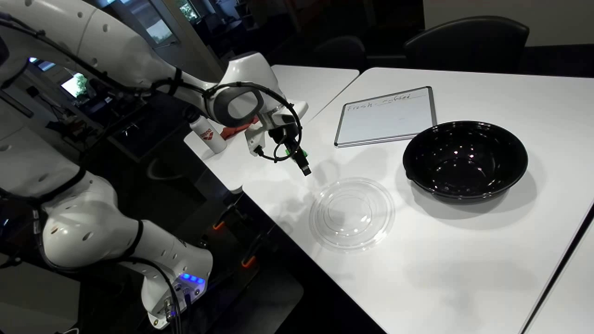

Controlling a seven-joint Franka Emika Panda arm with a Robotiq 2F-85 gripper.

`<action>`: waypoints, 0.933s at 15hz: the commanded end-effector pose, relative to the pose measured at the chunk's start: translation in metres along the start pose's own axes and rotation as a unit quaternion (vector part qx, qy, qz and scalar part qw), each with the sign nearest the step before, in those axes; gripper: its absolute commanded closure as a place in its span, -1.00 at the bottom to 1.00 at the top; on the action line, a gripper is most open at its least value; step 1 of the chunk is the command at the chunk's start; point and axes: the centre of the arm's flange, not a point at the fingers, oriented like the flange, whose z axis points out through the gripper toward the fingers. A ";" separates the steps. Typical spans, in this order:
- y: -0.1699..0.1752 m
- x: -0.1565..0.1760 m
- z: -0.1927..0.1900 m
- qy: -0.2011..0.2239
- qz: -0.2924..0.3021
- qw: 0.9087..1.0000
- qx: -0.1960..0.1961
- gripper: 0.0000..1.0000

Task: Place the clear lid on the bowl

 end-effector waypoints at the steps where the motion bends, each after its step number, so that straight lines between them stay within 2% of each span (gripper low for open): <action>1: 0.000 0.000 -0.001 0.001 0.000 1.000 0.000 -1.00; 5: -0.004 0.001 -0.004 0.004 -0.003 1.000 0.001 -1.00; 6: -0.003 0.003 0.002 0.027 0.002 1.000 -0.002 -1.00; 10: -0.003 0.013 0.028 0.065 -0.039 0.997 0.022 -1.00; 14: -0.009 0.016 0.060 0.079 -0.065 0.994 0.037 -1.00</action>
